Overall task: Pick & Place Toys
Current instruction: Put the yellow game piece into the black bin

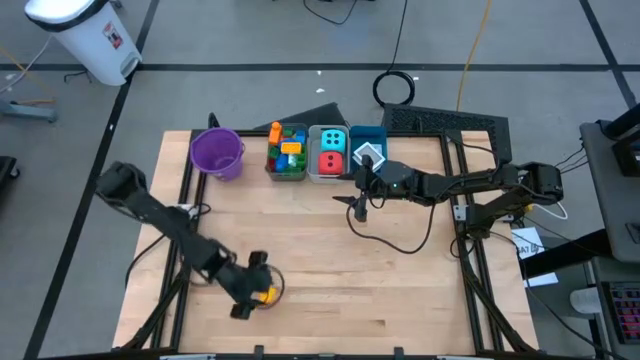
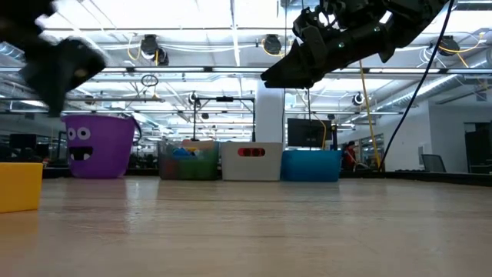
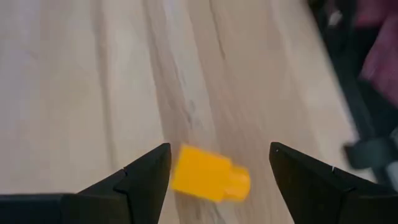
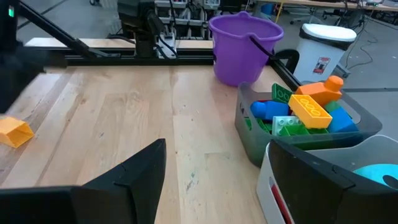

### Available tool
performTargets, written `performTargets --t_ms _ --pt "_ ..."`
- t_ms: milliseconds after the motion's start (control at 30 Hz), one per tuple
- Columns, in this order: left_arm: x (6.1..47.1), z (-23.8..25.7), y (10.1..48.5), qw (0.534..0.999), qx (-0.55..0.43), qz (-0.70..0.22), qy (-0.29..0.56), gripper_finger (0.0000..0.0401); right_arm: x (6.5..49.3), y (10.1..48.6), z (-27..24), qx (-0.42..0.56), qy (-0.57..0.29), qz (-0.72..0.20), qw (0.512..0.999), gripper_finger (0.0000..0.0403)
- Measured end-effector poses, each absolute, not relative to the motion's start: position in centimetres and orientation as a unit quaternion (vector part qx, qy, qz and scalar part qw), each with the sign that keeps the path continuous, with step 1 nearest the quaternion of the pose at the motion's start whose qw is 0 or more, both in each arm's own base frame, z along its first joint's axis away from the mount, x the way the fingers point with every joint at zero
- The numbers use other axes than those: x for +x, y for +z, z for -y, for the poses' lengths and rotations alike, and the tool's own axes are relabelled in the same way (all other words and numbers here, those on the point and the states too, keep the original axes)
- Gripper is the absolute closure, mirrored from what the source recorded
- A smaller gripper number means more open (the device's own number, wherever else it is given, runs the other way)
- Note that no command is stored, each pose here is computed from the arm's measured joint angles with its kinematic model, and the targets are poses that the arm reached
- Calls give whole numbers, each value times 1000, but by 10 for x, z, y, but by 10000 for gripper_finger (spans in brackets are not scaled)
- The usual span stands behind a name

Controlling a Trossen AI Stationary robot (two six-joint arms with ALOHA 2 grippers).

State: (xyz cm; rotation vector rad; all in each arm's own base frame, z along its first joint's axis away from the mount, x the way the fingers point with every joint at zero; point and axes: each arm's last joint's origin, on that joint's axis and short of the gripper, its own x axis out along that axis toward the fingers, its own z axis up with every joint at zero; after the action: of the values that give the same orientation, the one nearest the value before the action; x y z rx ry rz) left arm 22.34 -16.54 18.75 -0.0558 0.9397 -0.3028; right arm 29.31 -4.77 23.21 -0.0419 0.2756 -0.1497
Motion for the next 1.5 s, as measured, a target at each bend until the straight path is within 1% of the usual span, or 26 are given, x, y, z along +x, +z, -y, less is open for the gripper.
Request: performTargets --t_ms 67,167,333,467,567,633,700,767,933,1067,1200,1267,1367,1500 --pt "223 176 174 874 -21 -465 -140 125 293 232 48 -21 -75 -137 988 147" --pt "226 183 157 869 -38 -480 -115 129 293 233 48 -21 -75 -134 988 147" --pt "233 186 143 867 -76 -487 -73 139 294 234 48 -22 -75 -130 989 147" --pt "236 179 138 880 -45 -473 -26 152 294 234 48 -21 -75 -129 989 147" --pt "237 165 132 883 -2 -468 37 164 294 234 48 -21 -75 -130 989 147" --pt "244 158 136 893 3 -443 79 173 294 234 48 -21 -75 -130 989 147" --pt "248 146 136 891 17 -437 120 183 294 234 48 -21 -75 -129 989 147" --pt "251 135 134 884 23 -447 138 192 294 234 48 -21 -75 -130 988 147" --pt "260 121 134 874 -21 -468 132 213 294 234 48 -21 -75 -130 989 147" --pt "263 115 133 852 -73 -512 74 227 294 233 48 -21 -75 -130 988 147" --pt "263 107 142 830 -127 -543 8 240 294 233 48 -21 -75 -130 988 147" --pt "258 104 148 813 -154 -561 -3 247 294 234 48 -21 -75 -130 988 147" --pt "246 99 159 789 -188 -585 22 259 294 233 48 -21 -75 -130 988 147" --pt "228 90 178 766 -243 -587 96 276 294 233 48 -21 -75 -130 988 147"
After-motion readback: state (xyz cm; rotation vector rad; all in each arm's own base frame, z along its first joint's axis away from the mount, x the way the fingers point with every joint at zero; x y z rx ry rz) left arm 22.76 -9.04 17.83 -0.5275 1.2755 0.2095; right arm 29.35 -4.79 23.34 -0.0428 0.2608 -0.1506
